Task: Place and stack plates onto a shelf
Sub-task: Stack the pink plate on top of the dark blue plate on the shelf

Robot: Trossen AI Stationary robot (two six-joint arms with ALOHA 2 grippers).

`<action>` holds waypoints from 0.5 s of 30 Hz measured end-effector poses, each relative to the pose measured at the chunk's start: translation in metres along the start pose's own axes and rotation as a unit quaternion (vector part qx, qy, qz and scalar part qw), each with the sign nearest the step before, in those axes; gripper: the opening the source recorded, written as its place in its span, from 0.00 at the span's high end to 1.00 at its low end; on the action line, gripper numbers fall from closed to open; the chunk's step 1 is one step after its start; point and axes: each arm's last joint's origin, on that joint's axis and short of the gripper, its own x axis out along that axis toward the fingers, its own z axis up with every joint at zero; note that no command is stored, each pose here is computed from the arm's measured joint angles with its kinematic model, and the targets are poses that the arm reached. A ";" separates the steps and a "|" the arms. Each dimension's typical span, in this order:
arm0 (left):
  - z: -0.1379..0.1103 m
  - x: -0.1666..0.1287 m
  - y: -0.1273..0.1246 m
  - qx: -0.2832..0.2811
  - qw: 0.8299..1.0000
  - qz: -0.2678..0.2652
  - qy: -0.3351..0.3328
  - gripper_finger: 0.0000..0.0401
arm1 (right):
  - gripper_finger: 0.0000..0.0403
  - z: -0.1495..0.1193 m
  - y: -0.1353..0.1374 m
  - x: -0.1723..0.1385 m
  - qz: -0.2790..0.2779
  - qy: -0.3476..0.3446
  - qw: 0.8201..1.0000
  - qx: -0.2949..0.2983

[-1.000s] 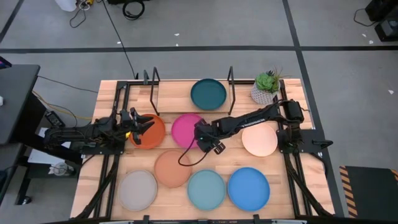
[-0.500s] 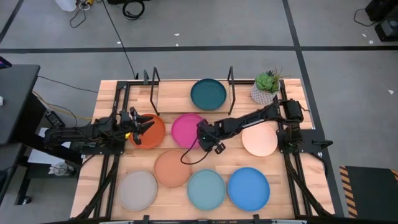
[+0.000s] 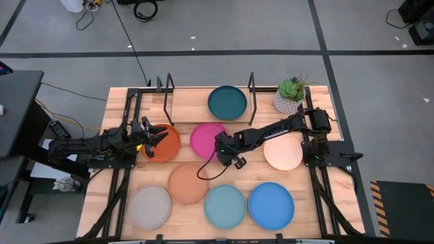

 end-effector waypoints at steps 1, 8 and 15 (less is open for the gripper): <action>0.000 0.000 0.000 0.000 1.000 0.000 0.000 0.66 | 0.92 0.000 0.000 0.000 0.000 0.000 1.000 -0.001; 0.000 0.000 0.000 -0.013 1.000 0.000 0.001 0.66 | 0.95 0.008 0.007 -0.007 0.013 0.011 1.000 -0.006; 0.000 0.000 0.000 -0.012 1.000 0.000 0.001 0.66 | 0.94 0.024 0.011 -0.019 0.060 -0.013 0.998 0.008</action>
